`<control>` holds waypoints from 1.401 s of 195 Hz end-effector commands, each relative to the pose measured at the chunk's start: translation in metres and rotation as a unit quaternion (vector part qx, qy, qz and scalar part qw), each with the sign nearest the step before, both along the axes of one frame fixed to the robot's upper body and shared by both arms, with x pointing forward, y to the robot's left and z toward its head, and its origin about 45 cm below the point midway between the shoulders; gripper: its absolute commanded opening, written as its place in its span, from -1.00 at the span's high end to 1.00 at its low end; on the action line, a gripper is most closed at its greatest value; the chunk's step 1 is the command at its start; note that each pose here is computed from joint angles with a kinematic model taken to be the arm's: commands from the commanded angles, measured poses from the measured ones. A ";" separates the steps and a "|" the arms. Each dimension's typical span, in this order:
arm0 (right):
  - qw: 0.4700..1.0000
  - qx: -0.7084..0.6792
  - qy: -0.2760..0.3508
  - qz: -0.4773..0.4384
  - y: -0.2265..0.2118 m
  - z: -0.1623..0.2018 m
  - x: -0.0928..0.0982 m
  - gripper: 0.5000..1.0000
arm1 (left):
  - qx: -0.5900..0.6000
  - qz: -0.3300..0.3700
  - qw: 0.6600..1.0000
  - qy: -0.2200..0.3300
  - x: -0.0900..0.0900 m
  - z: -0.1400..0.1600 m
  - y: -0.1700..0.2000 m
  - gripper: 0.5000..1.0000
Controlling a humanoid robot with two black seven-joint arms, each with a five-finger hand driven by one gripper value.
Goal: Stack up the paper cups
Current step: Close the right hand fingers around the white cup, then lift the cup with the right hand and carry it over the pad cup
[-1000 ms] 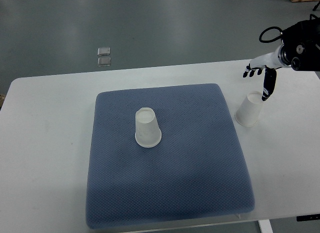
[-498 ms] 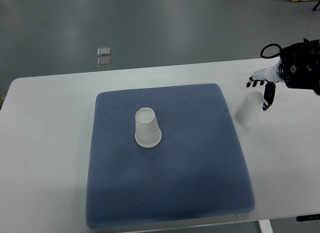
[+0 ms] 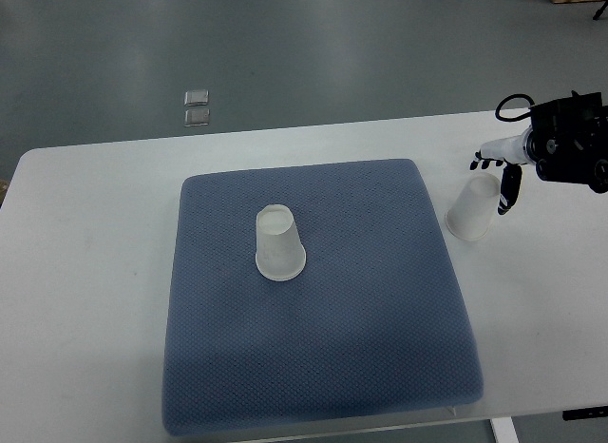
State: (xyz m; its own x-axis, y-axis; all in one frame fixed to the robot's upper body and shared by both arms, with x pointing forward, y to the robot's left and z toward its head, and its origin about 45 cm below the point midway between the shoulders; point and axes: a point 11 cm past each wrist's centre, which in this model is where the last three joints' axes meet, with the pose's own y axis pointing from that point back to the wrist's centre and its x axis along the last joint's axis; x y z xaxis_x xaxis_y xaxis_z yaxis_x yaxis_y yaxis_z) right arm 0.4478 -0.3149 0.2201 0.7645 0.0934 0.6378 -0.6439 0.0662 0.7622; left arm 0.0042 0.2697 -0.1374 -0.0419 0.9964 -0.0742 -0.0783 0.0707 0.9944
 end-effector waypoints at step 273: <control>1.000 -0.003 -0.020 0.008 0.002 0.035 0.008 0.29 | -0.001 -0.001 1.000 0.000 0.000 0.000 -0.001 -1.00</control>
State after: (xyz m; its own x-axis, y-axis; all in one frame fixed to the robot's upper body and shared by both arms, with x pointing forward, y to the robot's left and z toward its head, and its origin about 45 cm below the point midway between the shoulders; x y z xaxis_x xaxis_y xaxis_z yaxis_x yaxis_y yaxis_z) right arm 0.4515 -0.3169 0.2280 0.7491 0.1006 0.6548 -0.6618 0.0707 0.7463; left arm 0.0040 0.2697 -0.1374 -0.0404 0.9964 -0.0742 -0.0779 0.0709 0.9944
